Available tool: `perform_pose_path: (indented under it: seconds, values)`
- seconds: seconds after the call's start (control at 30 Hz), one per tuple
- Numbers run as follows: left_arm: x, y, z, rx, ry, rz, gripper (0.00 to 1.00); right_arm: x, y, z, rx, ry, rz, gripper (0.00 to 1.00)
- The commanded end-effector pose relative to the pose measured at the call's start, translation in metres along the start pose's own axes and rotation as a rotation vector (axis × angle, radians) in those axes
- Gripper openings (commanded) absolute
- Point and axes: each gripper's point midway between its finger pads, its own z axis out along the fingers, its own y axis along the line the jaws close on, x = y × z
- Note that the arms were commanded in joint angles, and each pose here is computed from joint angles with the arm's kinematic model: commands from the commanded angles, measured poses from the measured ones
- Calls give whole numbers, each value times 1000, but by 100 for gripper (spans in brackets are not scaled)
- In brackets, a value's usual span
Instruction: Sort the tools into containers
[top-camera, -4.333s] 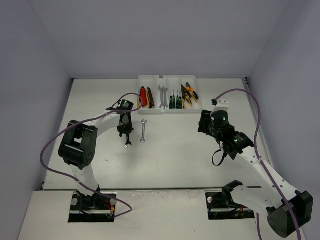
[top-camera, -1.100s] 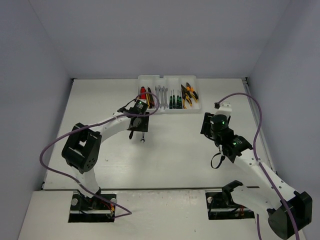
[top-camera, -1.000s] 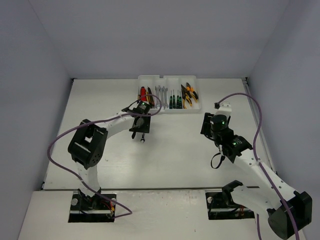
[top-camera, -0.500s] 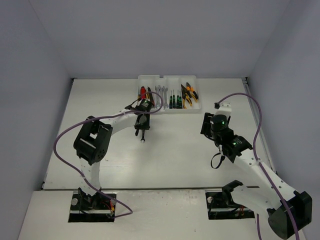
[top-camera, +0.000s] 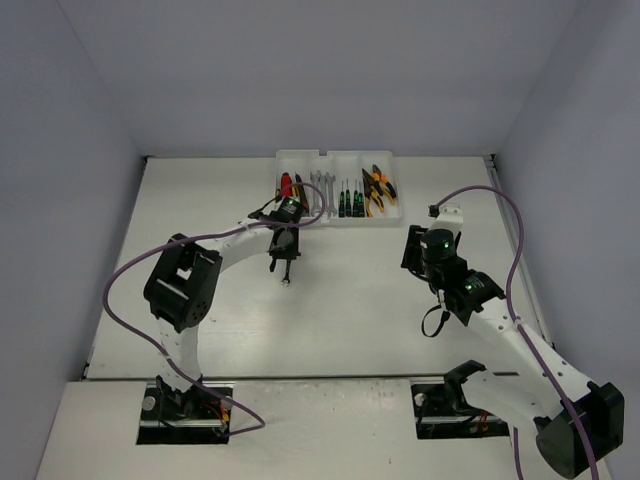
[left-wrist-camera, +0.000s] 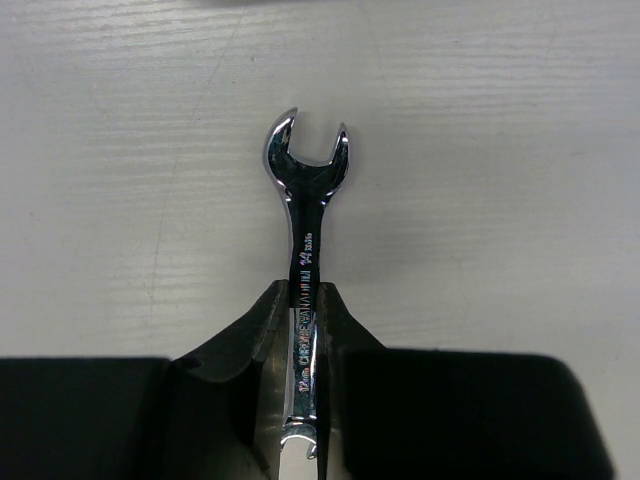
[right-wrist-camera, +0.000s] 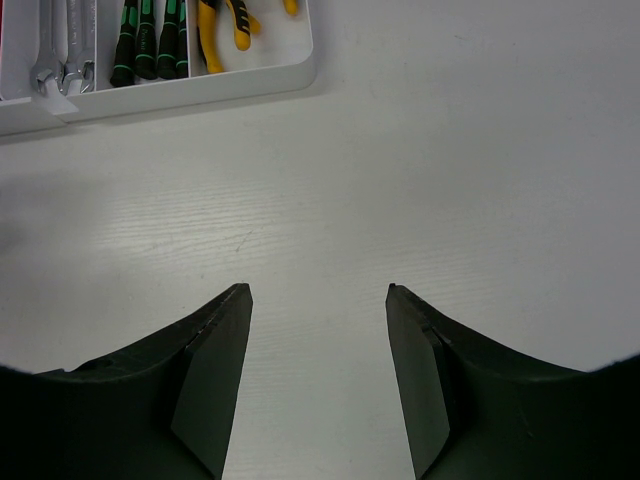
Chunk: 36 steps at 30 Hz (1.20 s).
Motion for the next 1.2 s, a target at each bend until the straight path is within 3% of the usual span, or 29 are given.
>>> perform_pose_path:
  seconds: [0.0,0.23,0.5,0.77,0.9,0.97,1.07,1.17]
  values:
    - [-53,-32,-64,143,-182,-18,0,-19,4,-1,-2,-75,40,54]
    - [-118,-71,-81,262,-351,-10,0,-18,5,0,-2,-70,38,54]
    - [-197,-109,-55,362,-443,-16,0,-19,7,-1,-15,-68,38,54]
    - [-259,-99,-13,416,-492,-80,0,-19,8,-1,-18,-66,30,54]
    - [-268,-90,5,421,-507,-90,0,-16,8,1,-17,-56,29,54]
    - [-270,-89,6,416,-519,-76,9,-16,8,2,-15,-55,28,54]
    - [-271,-91,5,436,-525,-50,37,-16,8,3,-9,-54,23,54]
    - [-272,-96,-4,471,-543,-39,52,-16,7,3,-6,-53,21,54]
